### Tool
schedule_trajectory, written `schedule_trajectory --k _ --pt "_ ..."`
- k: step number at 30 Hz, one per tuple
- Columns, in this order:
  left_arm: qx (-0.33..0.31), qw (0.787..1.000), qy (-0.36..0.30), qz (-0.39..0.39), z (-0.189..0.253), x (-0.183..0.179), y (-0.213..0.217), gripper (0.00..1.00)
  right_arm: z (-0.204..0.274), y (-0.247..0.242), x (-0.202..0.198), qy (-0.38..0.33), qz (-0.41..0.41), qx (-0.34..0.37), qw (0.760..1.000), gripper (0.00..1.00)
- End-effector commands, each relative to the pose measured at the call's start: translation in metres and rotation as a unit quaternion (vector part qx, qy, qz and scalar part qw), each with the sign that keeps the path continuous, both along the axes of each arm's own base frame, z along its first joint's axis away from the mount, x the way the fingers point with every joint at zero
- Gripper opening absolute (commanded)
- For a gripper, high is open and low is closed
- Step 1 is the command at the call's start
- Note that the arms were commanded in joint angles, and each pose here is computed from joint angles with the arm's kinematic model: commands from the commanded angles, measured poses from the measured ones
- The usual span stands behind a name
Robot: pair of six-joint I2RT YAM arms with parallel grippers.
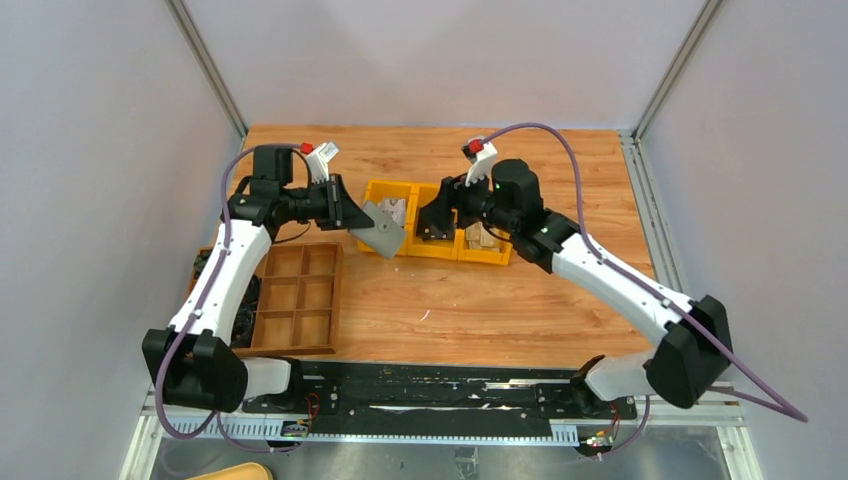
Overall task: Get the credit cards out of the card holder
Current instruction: Open the card holder at the center of the board.
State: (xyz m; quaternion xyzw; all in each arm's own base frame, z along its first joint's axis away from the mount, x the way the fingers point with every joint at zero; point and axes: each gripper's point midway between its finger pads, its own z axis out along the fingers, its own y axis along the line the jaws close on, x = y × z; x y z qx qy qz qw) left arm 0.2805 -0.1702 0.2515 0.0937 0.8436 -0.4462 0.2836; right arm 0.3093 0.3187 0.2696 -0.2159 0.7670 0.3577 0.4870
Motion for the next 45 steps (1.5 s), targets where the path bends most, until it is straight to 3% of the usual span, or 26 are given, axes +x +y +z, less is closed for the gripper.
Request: schedule_trajectory --k 1,9,21,39,45 --pt "0.010 0.998 -0.018 0.051 0.006 0.009 0.008 0.00 0.036 0.000 -0.019 -0.038 -0.004 0.028 0.999 0.65" --pt "0.015 0.995 -0.031 0.097 0.006 0.014 0.016 0.00 0.036 0.047 -0.041 -0.050 0.014 0.007 0.999 0.61" --pt "-0.004 0.995 -0.020 0.099 0.008 0.014 0.012 0.00 0.016 0.100 -0.032 -0.023 0.034 -0.016 0.999 0.53" --pt "-0.031 0.997 -0.022 0.065 0.023 0.007 0.003 0.00 -0.031 0.086 -0.009 -0.020 -0.023 -0.098 0.995 0.47" --pt "-0.045 0.997 -0.012 0.065 0.029 0.002 0.000 0.00 -0.027 0.087 0.009 -0.050 -0.054 -0.114 0.991 0.28"
